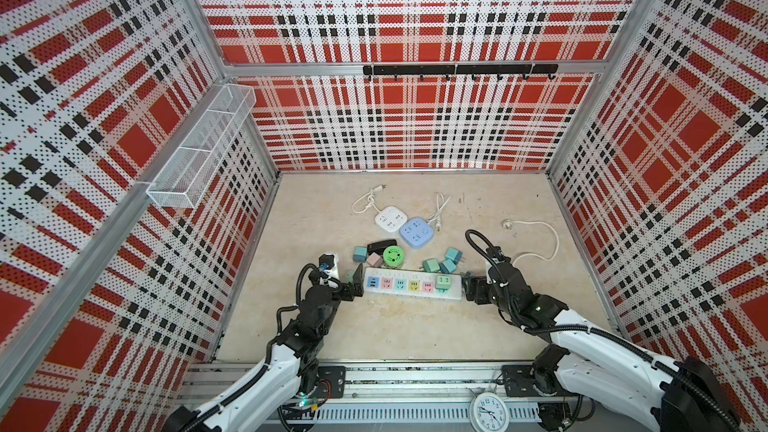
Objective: Insert the plug
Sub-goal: 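Lower the right gripper toward the teal adapter beside the strip cord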
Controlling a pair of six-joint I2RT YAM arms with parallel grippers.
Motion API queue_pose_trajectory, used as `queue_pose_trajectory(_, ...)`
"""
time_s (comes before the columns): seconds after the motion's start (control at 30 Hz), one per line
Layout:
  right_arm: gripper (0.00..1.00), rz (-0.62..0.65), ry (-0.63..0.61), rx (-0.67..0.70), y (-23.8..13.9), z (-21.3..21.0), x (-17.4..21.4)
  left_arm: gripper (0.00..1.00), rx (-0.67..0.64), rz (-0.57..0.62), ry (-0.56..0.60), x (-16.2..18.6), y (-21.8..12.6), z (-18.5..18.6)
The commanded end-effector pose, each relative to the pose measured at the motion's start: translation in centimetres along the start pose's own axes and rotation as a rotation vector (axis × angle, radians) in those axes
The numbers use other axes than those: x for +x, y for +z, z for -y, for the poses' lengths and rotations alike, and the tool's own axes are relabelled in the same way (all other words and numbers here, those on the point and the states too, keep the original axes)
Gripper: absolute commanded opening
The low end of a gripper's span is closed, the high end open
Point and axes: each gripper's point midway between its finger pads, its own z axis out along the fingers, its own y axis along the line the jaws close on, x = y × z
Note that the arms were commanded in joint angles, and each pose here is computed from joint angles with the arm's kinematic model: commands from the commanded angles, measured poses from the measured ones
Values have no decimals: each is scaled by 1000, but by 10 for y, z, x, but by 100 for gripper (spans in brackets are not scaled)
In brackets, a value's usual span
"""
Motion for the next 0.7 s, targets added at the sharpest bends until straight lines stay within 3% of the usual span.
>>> queue_pose_trajectory(0.0, 81, -31, 10, 48, 0, 5, 13, 99, 24, 49, 6, -21, 3, 12)
queue_pose_trajectory(0.67, 74, -118, -17, 208, 15, 17, 42, 99, 37, 37, 45, -19, 4, 20)
